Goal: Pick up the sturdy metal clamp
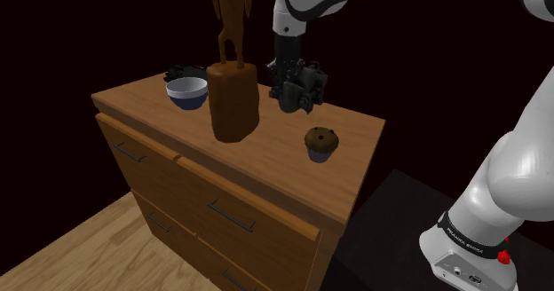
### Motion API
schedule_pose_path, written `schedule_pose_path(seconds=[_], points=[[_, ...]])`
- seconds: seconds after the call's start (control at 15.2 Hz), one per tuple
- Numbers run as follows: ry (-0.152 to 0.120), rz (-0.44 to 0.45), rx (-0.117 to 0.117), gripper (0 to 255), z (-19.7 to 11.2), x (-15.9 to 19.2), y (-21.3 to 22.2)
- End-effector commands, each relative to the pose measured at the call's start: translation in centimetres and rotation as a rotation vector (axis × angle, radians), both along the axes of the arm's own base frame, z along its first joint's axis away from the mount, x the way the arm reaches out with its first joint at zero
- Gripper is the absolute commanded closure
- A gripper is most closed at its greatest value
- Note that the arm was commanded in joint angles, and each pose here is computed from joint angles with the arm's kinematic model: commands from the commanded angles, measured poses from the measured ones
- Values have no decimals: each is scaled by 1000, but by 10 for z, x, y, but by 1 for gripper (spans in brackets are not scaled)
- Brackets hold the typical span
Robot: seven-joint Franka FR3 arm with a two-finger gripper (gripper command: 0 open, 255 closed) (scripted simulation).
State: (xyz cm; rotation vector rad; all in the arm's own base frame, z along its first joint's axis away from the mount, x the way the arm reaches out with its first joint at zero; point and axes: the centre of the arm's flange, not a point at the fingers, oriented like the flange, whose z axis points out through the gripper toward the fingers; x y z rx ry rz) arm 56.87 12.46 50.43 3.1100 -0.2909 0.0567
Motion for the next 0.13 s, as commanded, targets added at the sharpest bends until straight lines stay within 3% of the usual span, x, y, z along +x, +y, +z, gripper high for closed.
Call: schedule_pose_path(seconds=[0.0, 0.07], points=[[-3, 0, 0, 255, 7, 0, 0], [-3, 0, 0, 255, 7, 0, 0]])
